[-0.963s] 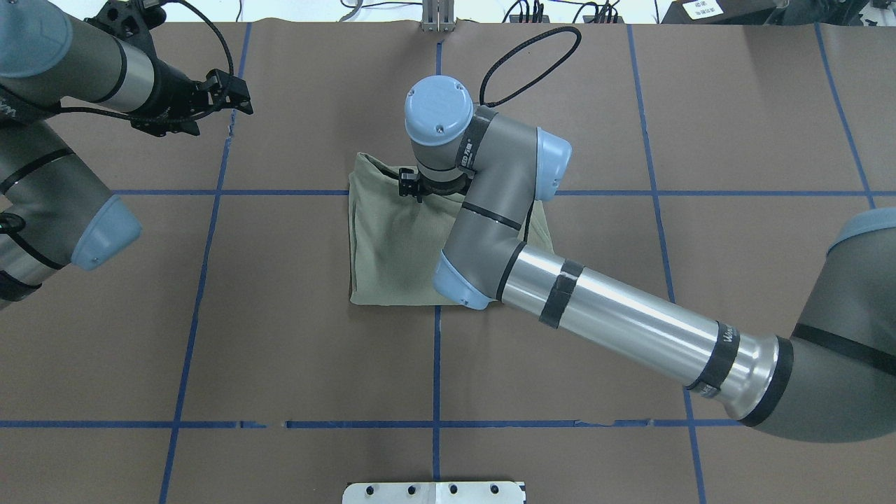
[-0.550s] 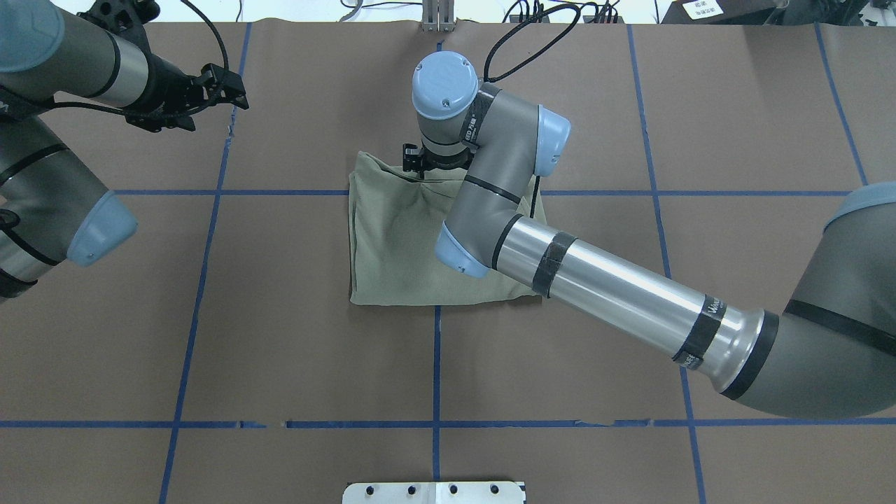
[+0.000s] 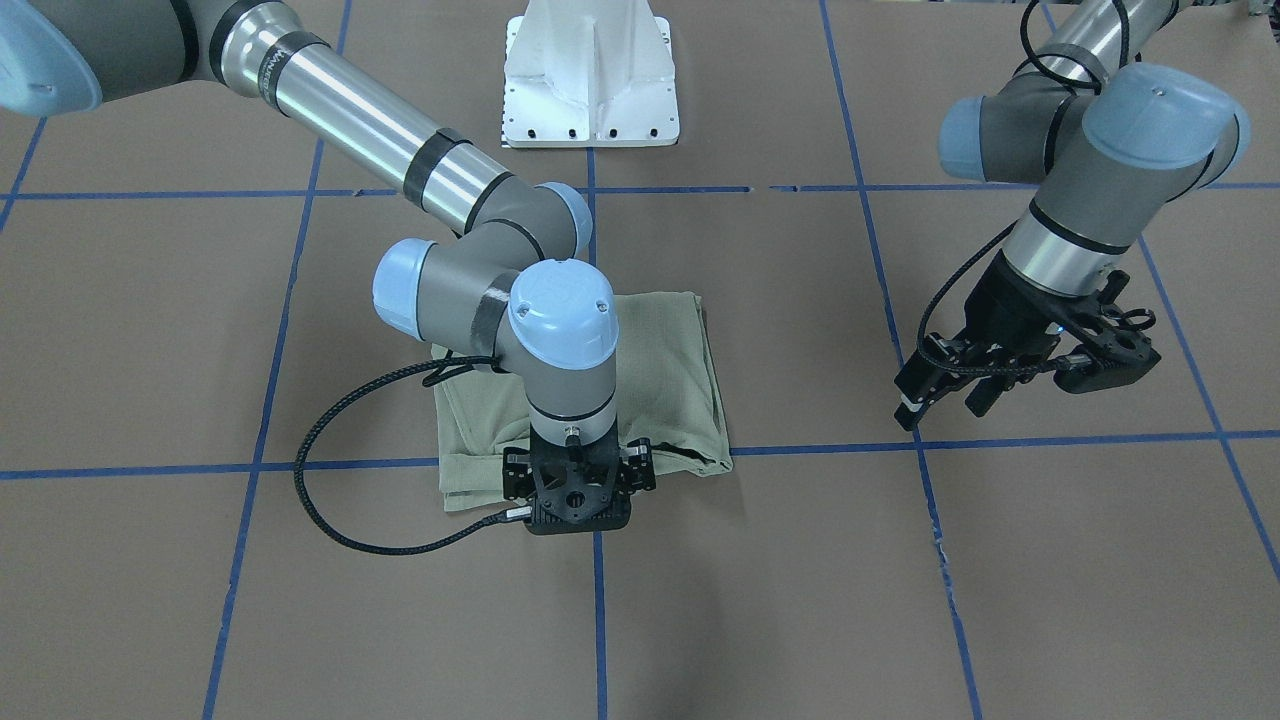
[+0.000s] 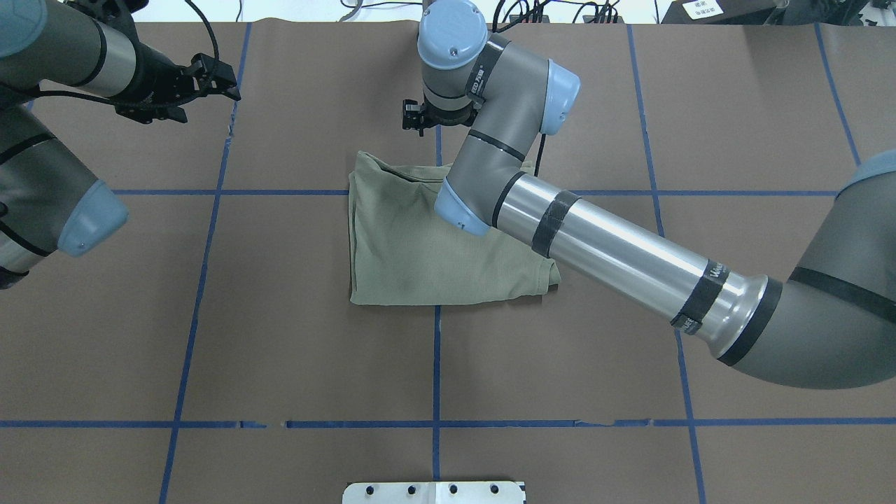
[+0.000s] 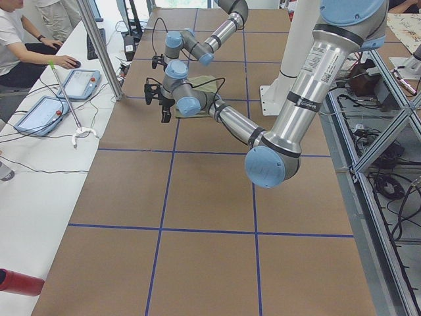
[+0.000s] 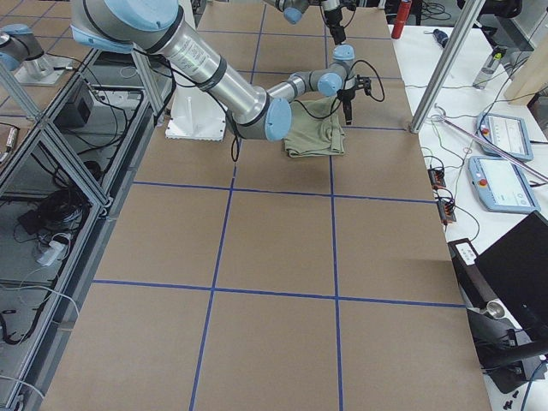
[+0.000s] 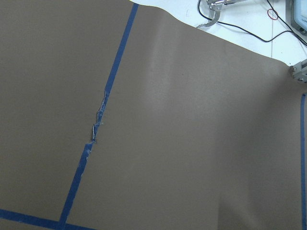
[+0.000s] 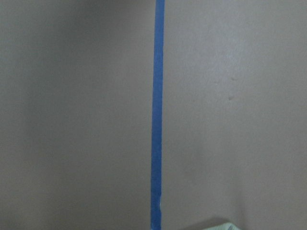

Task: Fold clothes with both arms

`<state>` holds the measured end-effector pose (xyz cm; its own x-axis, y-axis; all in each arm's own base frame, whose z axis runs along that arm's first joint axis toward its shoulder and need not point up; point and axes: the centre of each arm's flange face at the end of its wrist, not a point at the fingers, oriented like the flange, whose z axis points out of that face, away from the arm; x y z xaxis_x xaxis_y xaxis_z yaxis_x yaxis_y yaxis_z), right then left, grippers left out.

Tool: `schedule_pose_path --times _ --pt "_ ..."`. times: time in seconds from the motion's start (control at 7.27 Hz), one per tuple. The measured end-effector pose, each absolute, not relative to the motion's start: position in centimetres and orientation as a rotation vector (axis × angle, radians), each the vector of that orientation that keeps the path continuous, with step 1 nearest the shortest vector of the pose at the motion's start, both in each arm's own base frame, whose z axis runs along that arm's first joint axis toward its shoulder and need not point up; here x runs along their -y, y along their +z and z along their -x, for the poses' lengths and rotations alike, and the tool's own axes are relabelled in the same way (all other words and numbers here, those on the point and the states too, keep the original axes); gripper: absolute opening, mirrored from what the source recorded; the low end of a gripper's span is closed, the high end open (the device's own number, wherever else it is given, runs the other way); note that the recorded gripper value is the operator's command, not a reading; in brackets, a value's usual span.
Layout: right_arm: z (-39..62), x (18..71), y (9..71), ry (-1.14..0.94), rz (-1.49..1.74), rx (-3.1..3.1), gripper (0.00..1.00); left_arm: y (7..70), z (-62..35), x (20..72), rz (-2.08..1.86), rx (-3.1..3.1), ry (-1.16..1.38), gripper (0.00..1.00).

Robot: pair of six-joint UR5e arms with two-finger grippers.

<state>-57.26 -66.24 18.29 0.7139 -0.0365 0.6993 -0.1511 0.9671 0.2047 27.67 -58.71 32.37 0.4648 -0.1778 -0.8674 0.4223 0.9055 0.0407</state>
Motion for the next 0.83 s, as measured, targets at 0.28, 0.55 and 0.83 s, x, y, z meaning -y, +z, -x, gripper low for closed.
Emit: schedule_pose_path --times 0.28,0.55,0.83 --pt "46.2 69.1 22.3 0.007 -0.226 0.799 1.00 35.4 -22.5 58.8 -0.337 -0.978 -0.242 1.00" --pt "33.7 68.5 28.7 -0.057 -0.200 0.778 1.00 40.2 -14.9 56.7 -0.441 -0.869 -0.083 1.00" --pt "22.4 66.1 36.8 -0.083 -0.181 0.774 1.00 46.0 -7.7 54.0 -0.496 -0.732 0.082 1.00"
